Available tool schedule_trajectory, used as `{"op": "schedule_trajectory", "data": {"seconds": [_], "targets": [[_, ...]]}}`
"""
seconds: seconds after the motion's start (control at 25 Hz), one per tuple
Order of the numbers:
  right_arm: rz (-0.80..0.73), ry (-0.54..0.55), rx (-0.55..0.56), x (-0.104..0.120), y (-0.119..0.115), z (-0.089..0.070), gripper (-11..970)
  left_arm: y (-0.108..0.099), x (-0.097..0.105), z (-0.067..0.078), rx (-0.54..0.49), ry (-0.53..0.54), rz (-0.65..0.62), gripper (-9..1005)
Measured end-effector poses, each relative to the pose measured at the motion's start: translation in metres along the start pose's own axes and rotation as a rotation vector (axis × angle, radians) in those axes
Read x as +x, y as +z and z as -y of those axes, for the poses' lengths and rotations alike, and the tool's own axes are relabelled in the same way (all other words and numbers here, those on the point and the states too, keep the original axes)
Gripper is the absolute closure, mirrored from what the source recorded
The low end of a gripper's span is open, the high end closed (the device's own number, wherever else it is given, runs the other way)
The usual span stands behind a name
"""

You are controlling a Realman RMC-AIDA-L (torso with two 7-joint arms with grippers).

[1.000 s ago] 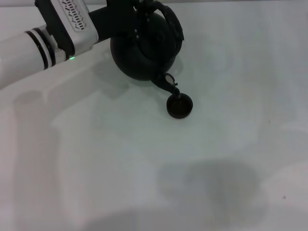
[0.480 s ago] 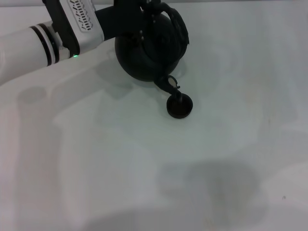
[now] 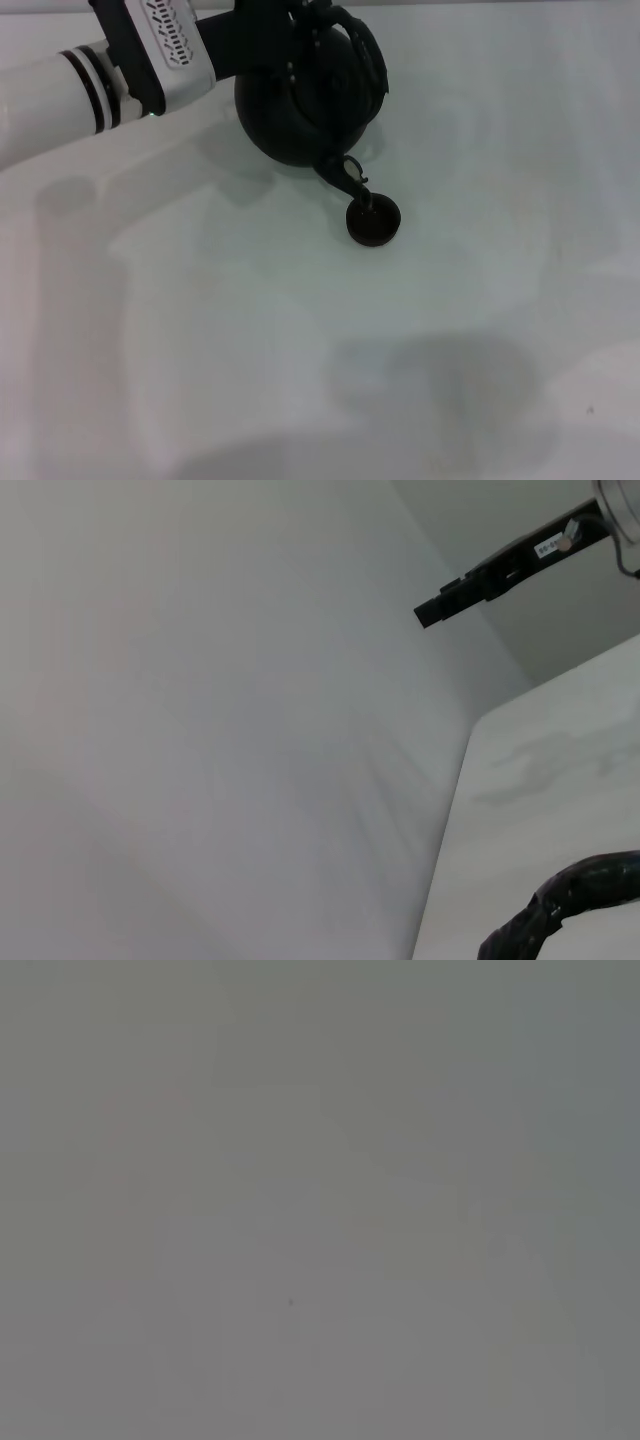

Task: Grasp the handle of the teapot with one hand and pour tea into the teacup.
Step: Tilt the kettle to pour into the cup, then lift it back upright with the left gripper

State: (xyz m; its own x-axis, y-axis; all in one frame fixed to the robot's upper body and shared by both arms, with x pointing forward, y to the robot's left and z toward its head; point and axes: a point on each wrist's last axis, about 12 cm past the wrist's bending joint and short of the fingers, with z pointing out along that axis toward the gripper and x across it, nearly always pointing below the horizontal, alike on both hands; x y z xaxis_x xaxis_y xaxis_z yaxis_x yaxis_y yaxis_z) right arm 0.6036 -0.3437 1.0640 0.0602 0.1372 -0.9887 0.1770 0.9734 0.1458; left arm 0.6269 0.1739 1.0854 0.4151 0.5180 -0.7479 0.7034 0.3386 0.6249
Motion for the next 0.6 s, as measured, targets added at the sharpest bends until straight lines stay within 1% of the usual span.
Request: {"op": "schedule_trajectory", "data": {"seconds": [0.6], "targets": [[-0.005,-0.001,-0.007,0.0004,0.0007,-0.0024,258,0.006,-0.0037,-0.0056,0.002,0.021,-0.006,896]]}}
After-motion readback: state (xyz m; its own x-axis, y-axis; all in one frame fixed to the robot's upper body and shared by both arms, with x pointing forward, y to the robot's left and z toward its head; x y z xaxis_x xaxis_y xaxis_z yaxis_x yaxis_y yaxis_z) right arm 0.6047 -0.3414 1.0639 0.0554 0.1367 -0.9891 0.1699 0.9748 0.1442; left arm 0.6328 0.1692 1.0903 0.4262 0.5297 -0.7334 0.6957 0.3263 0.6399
